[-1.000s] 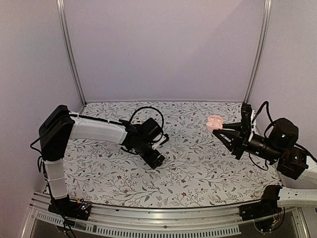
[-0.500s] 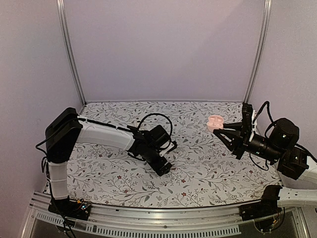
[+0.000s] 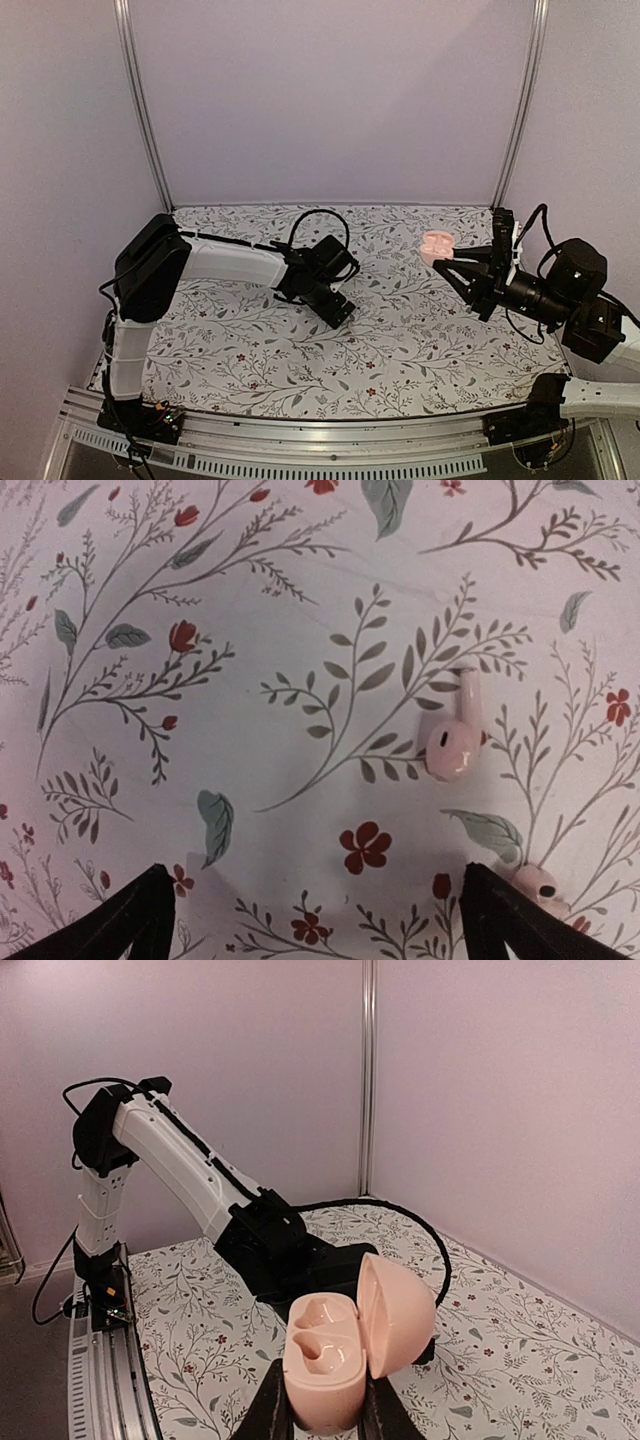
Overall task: Insert the wireless bluetooth earbuds into the charging case
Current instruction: Pick up the right earbud from the center of the board.
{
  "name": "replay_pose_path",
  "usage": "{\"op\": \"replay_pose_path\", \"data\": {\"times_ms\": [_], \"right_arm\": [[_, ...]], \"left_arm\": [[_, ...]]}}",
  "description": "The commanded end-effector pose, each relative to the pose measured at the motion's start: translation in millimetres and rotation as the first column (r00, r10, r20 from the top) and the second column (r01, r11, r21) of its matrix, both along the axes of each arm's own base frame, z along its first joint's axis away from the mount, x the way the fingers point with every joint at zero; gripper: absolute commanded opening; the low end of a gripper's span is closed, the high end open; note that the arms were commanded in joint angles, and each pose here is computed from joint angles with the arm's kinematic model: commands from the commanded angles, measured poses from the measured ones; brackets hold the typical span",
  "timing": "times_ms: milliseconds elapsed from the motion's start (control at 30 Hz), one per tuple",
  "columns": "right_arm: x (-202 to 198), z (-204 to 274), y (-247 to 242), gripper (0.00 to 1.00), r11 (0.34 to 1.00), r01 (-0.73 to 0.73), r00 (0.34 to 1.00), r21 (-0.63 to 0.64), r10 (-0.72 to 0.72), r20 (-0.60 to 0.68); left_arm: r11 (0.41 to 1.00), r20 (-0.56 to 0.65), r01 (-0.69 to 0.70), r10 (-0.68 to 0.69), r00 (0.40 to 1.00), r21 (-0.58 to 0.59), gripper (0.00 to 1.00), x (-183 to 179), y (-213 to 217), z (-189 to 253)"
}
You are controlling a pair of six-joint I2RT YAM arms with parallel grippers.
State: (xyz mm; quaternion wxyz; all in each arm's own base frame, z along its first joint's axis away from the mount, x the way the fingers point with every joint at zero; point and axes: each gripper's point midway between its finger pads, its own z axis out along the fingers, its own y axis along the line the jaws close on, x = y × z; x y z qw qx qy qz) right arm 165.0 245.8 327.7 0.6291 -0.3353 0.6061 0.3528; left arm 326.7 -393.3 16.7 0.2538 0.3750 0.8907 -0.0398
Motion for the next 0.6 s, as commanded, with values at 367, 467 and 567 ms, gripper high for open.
{"op": "replay_pose_path", "data": {"times_ms": [367,467,567], "right_arm": [[-3.0,-5.1,1.9,0.0,1.0,-0.024,1.0,0.002,0.024,-0.016],[-3.5,-4.6,3.1,0.0,1.0,-0.031,0.999,0.002,0.031,-0.019],[-3.3,-3.4,1.8,0.0,1.0,-0.025,0.999,0.002,0.025,-0.019]], "left_arm": [[0.909,0.053,0.224,-0.219,0.974,-0.351,0.92,-26.0,-29.6,91.4],[0.898,-0.005,0.246,-0.266,0.964,-0.364,0.84,-35.3,-36.0,90.0],[0.937,-0.114,0.202,-0.243,0.963,-0.286,0.77,-39.9,-40.2,66.2]]}}
